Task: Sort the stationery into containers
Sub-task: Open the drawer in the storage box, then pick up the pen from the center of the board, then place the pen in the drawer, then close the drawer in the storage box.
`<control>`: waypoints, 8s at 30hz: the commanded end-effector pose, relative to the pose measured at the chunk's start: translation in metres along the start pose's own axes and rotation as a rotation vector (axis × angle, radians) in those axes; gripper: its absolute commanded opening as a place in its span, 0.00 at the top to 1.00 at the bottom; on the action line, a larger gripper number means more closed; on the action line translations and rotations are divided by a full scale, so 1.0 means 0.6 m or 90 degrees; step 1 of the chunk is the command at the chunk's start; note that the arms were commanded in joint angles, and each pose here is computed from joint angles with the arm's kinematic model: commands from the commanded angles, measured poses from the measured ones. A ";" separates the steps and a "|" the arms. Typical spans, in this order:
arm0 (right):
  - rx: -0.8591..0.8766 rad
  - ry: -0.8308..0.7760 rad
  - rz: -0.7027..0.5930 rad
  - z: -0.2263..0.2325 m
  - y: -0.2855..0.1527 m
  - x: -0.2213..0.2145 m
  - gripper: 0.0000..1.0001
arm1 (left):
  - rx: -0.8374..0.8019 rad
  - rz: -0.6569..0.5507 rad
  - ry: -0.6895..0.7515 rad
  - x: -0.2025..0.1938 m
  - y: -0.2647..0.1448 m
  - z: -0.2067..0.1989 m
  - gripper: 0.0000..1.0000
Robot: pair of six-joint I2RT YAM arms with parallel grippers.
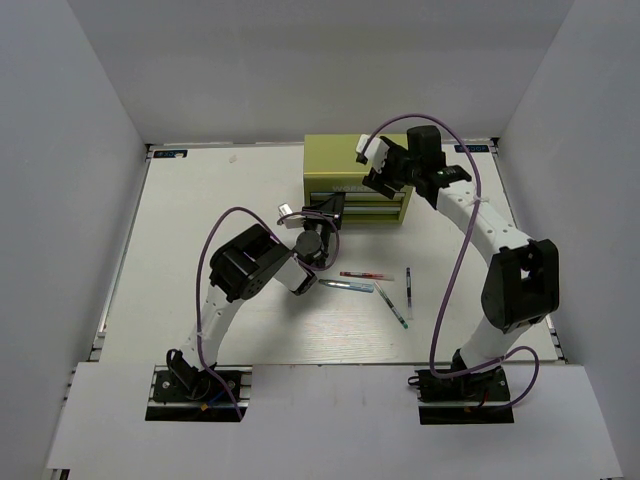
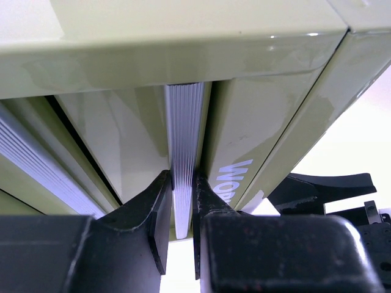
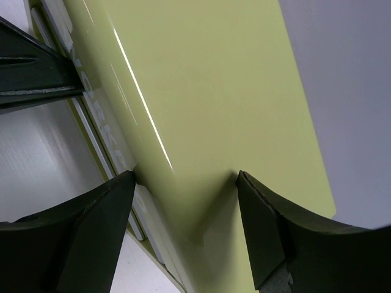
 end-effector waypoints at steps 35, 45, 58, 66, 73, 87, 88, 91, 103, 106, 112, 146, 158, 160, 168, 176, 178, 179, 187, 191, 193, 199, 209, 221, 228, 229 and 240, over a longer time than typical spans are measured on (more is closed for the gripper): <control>0.008 0.082 0.086 0.000 0.026 -0.047 0.31 | 0.022 0.019 0.006 -0.015 -0.141 -0.003 1.00; 0.006 0.090 0.095 0.006 0.024 -0.054 0.28 | 0.022 0.023 0.000 -0.022 -0.181 -0.015 1.00; 0.002 0.052 0.040 0.017 -0.020 -0.017 0.14 | 0.017 0.067 -0.002 -0.048 -0.181 -0.037 0.26; 0.007 0.010 0.015 0.049 -0.082 0.003 0.12 | 0.011 0.170 0.026 -0.073 -0.217 -0.078 0.24; 0.017 -0.034 -0.042 0.105 -0.165 0.032 0.14 | 0.087 0.259 0.099 -0.049 -0.293 -0.078 0.20; 0.316 0.009 -0.238 0.376 -0.202 0.059 0.53 | 0.341 0.219 0.541 0.123 -0.383 -0.153 0.57; 0.326 0.002 -0.241 0.381 -0.196 0.067 0.47 | 0.345 0.211 0.539 0.131 -0.388 -0.158 0.40; 0.359 -0.010 -0.217 0.394 -0.168 0.074 0.38 | 0.362 0.205 0.545 0.154 -0.408 -0.171 0.12; 0.395 -0.008 -0.083 0.433 -0.050 0.043 0.40 | 0.430 0.177 0.529 0.197 -0.449 -0.167 0.07; 0.381 -0.011 -0.058 0.422 -0.029 0.040 0.42 | 0.430 0.175 0.523 0.198 -0.451 -0.165 0.07; 0.379 -0.021 -0.038 0.426 -0.004 0.033 0.48 | 0.436 0.173 0.521 0.200 -0.454 -0.163 0.07; 0.446 -0.019 0.030 0.501 0.006 -0.019 0.62 | 0.440 0.190 0.515 0.188 -0.452 -0.156 0.08; 0.535 0.005 -0.033 0.513 -0.060 0.026 1.00 | 0.422 0.213 0.533 0.174 -0.441 -0.150 0.01; 0.498 -0.002 -0.073 0.481 -0.077 0.061 1.00 | 0.414 0.218 0.525 0.168 -0.440 -0.149 0.01; 0.313 -0.032 -0.127 0.347 -0.114 0.141 1.00 | 0.391 0.232 0.517 0.156 -0.433 -0.143 0.01; 0.071 -0.085 -0.056 0.207 -0.095 0.120 1.00 | 0.375 0.244 0.508 0.136 -0.420 -0.140 0.01; 0.021 -0.103 -0.048 0.165 -0.080 0.122 1.00 | 0.375 0.245 0.514 0.135 -0.418 -0.137 0.01; 0.009 -0.105 -0.037 0.154 -0.073 0.117 1.00 | 0.375 0.251 0.512 0.133 -0.419 -0.136 0.01; -0.044 -0.155 -0.022 0.069 -0.048 0.115 1.00 | 0.371 0.257 0.507 0.127 -0.417 -0.136 0.01; -0.039 -0.174 -0.019 0.057 -0.039 0.107 1.00 | 0.369 0.256 0.506 0.125 -0.415 -0.135 0.01; -0.020 -0.191 -0.024 0.062 -0.030 0.106 1.00 | 0.369 0.258 0.512 0.124 -0.413 -0.133 0.01; 0.000 -0.203 -0.016 0.064 -0.012 0.087 1.00 | 0.374 0.267 0.519 0.121 -0.413 -0.129 0.01; -0.001 -0.192 0.014 0.058 0.002 0.060 0.66 | 0.374 0.267 0.519 0.121 -0.413 -0.129 0.01; 0.038 -0.147 -0.077 0.069 -0.031 0.115 0.96 | 0.376 0.273 0.518 0.117 -0.413 -0.126 0.01; 0.307 -0.191 -0.196 0.206 -0.063 0.130 1.00 | 0.375 0.274 0.523 0.118 -0.413 -0.126 0.01; 0.335 -0.193 -0.197 0.217 -0.059 0.122 1.00 | 0.375 0.274 0.523 0.118 -0.413 -0.126 0.01; 0.218 -0.137 0.010 0.163 0.042 0.042 1.00 | 0.375 0.274 0.523 0.117 -0.412 -0.120 0.01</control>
Point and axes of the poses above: each gripper's point midway between its finger pads, its own y axis out along the fingers, its own z axis along the line the jaws close on, x = y × z, the point moved 1 cm from there along -y, back along the fingers, and after that the axes turned 12 degrees about -y, right-handed, at the moved point
